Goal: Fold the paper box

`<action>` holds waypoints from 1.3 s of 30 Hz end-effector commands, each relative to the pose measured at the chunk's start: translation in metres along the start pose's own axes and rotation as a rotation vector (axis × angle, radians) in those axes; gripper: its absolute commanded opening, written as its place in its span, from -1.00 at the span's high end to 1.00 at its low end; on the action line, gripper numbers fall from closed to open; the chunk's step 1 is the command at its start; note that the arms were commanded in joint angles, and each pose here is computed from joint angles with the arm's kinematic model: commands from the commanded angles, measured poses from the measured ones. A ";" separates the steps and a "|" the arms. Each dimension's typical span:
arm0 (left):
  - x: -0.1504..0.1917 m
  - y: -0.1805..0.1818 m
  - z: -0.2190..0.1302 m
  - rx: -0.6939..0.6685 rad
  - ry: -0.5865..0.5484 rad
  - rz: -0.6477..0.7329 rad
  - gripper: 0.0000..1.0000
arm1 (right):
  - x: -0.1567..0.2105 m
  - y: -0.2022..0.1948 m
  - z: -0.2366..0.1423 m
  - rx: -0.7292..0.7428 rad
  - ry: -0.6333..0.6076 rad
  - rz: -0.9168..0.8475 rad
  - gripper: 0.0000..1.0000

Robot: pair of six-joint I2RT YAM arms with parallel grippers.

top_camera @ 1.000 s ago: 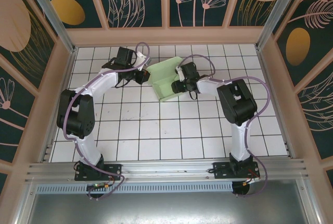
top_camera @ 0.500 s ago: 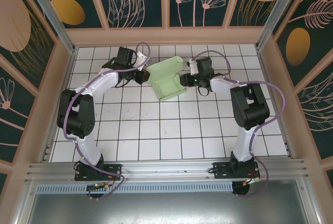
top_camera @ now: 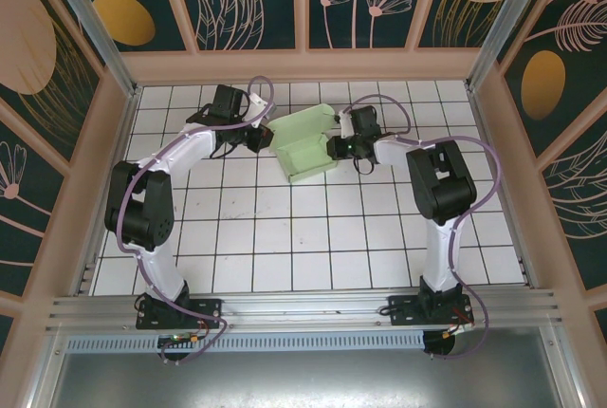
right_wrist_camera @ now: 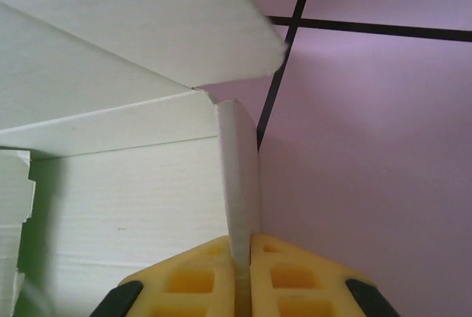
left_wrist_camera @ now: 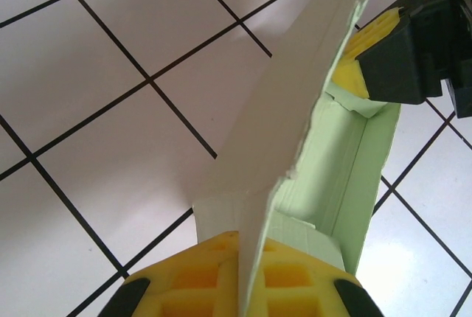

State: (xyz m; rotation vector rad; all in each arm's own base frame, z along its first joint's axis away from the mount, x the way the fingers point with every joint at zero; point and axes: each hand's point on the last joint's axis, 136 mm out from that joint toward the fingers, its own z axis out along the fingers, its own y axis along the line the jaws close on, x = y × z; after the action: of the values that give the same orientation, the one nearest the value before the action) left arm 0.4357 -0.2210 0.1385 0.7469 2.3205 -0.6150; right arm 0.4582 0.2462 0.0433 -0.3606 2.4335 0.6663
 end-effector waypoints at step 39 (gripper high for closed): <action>0.028 0.039 -0.070 -0.343 -0.399 -0.579 -0.92 | 0.106 -0.050 0.034 0.748 0.354 -0.289 1.00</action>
State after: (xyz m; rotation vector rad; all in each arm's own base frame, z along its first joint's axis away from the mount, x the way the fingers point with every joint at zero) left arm 0.4096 -0.1465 0.1533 -0.1849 2.1984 -0.5431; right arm 0.4902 0.2561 0.0359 -0.3710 2.3325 -0.2696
